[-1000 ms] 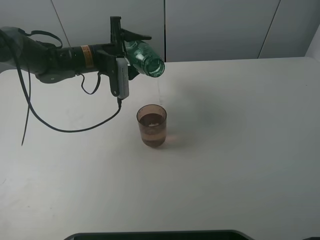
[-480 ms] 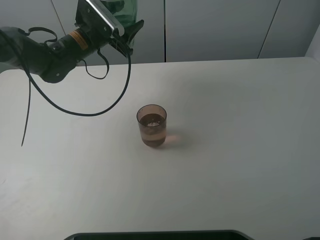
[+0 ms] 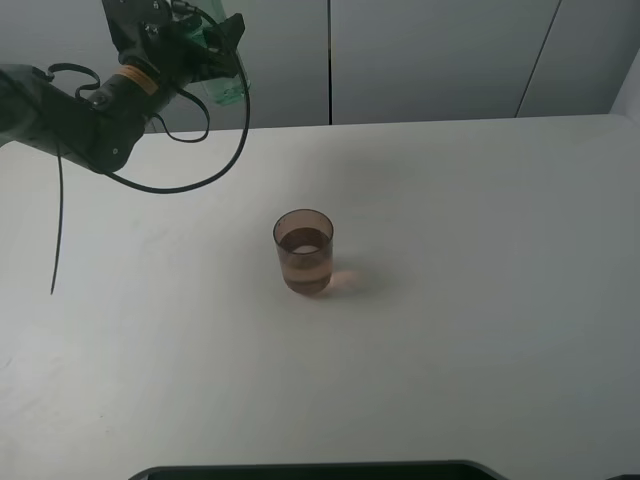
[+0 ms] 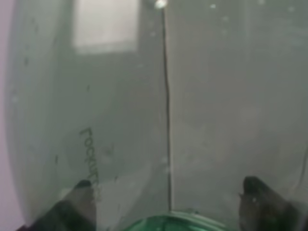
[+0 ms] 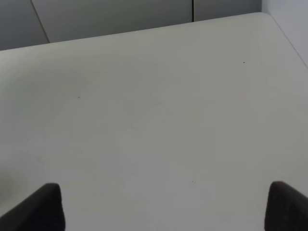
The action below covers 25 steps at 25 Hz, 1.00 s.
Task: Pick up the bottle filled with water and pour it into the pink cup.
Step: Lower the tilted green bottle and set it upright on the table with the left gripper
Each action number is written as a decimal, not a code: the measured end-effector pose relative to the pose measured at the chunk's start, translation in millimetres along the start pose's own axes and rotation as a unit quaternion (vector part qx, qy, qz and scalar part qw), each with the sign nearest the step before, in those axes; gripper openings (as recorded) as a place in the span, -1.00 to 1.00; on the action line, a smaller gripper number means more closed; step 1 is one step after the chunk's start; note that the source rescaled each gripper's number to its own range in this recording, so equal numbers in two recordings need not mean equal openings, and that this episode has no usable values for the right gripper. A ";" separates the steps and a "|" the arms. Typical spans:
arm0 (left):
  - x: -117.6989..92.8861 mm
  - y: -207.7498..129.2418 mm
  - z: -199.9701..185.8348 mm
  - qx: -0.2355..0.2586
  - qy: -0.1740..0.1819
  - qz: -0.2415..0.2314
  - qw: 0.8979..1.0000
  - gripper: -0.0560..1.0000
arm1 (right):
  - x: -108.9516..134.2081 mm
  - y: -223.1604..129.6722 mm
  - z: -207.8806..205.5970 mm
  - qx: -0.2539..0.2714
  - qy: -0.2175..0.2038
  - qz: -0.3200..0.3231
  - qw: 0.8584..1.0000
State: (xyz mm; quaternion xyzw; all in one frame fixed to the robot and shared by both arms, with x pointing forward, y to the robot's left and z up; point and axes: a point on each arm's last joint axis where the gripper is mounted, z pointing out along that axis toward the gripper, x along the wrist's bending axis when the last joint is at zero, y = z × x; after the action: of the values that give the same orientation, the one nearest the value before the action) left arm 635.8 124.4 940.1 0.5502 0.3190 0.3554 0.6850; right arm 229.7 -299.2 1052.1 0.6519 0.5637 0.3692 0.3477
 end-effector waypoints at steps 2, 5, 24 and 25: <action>7.4 -7.9 -9.5 0.021 0.020 -0.001 1.000 -0.86 | 0.0 0.0 0.0 0.000 0.000 0.000 1.000; 15.4 -17.8 -20.4 0.054 0.039 0.019 0.998 -0.86 | 0.0 0.0 0.0 0.000 0.000 0.000 1.000; 23.1 -87.4 -41.5 0.131 0.075 0.017 0.988 -0.86 | 0.0 0.0 0.0 0.000 0.000 -0.001 1.000; 23.2 -87.3 -41.5 0.131 0.076 0.017 0.988 -0.86 | 0.0 0.0 0.0 0.000 0.000 -0.001 1.000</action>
State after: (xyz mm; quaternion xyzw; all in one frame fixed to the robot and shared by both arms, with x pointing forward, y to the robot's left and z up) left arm 625.9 153.3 845.4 0.6120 0.4040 0.3630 0.5749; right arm 229.7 -299.2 1052.1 0.6514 0.5643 0.3689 0.3480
